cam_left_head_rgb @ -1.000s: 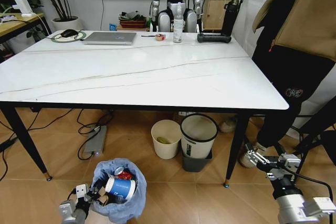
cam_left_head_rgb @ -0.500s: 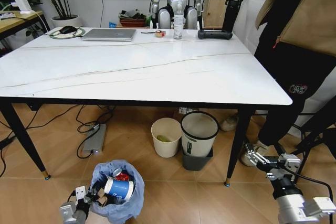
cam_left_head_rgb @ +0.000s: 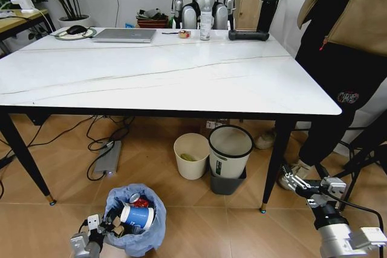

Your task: Pick up the trash bin and place the trash from the table into it.

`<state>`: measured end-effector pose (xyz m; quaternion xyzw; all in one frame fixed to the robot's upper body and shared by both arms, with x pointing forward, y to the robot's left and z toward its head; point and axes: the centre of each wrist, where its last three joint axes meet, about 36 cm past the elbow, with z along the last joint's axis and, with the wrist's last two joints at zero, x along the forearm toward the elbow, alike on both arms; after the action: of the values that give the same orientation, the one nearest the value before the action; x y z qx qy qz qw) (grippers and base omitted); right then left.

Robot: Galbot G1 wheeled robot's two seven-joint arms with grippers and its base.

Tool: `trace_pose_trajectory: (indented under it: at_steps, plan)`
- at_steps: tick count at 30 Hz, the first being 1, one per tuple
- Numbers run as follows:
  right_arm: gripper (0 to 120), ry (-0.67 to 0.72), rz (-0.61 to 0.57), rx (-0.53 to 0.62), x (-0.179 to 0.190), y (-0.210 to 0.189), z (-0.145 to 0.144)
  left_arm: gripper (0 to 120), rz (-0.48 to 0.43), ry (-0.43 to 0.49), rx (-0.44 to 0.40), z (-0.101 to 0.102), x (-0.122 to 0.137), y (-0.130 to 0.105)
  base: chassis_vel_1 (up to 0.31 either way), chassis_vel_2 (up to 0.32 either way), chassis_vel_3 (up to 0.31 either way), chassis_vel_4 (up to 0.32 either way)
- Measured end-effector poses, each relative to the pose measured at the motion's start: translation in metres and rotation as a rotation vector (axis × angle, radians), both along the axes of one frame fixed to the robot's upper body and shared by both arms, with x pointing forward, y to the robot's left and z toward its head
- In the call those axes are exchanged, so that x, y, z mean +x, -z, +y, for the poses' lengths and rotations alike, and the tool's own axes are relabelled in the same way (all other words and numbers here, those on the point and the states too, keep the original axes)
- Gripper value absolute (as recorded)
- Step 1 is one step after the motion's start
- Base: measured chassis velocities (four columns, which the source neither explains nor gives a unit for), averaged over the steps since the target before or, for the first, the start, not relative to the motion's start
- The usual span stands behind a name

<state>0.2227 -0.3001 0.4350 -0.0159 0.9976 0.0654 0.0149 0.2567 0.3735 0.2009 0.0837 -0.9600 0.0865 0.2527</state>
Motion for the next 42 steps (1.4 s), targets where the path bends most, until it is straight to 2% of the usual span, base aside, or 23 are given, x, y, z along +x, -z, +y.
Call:
trace_pose_trajectory:
  at_steps: [5, 8, 16, 21, 24, 26, 30, 32, 35, 39, 40, 42]
  plan:
    - [100, 0.0, 0.0, 0.0, 0.0, 0.0, 0.0, 0, 0.001, -0.011, 0.007, 0.002, -0.003, 0.006, 0.0, 0.0, 0.0, 0.0]
    - [100, 0.0, 0.0, 0.0, 0.0, 0.0, 0.0, 8, 0.004, -0.017, 0.007, 0.004, -0.003, 0.01, 0.0, 0.0, 0.0, 0.0]
    - [100, 0.0, 0.0, 0.0, 0.0, 0.0, 0.0, 8, 0.009, -0.025, 0.003, 0.005, -0.005, 0.013, 0.0, 0.0, 0.0, 0.0]
    - [100, 0.0, 0.0, 0.0, 0.0, 0.0, 0.0, 11, 0.004, -0.024, 0.004, 0.005, -0.007, 0.012, 0.0, 0.0, 0.0, 0.0]
    - [100, 0.0, 0.0, 0.0, 0.0, 0.0, 0.0, 22, -0.002, -0.021, 0.012, 0.008, -0.01, 0.009, 0.0, 0.0, 0.0, 0.0]
    - [100, 0.0, 0.0, 0.0, 0.0, 0.0, 0.0, 23, -0.003, -0.021, 0.014, 0.008, -0.011, 0.009, 0.0, 0.0, 0.0, 0.0]
    - [100, 0.0, 0.0, 0.0, 0.0, 0.0, 0.0, 41, -0.018, -0.026, 0.034, 0.016, -0.018, 0.005, 0.0, 0.0, 0.0, 0.0]
    - [100, 0.0, 0.0, 0.0, 0.0, 0.0, 0.0, 43, -0.021, -0.027, 0.036, 0.017, -0.02, 0.005, 0.0, 0.0, 0.0, 0.0]
    - [100, 0.0, 0.0, 0.0, 0.0, 0.0, 0.0, 58, -0.035, -0.037, 0.046, 0.021, -0.029, 0.001, 0.0, 0.0, 0.0, 0.0]
    - [100, 0.0, 0.0, 0.0, 0.0, 0.0, 0.0, 75, -0.077, -0.027, 0.05, 0.019, -0.042, -0.019, 0.0, 0.0, 0.0, 0.0]
    - [100, 0.0, 0.0, 0.0, 0.0, 0.0, 0.0, 75, -0.077, -0.027, 0.05, 0.019, -0.042, -0.019, 0.0, 0.0, 0.0, 0.0]
    - [100, 0.0, 0.0, 0.0, 0.0, 0.0, 0.0, 84, -0.128, 0.003, 0.064, 0.012, -0.052, -0.04, 0.0, 0.0, 0.0, 0.0]
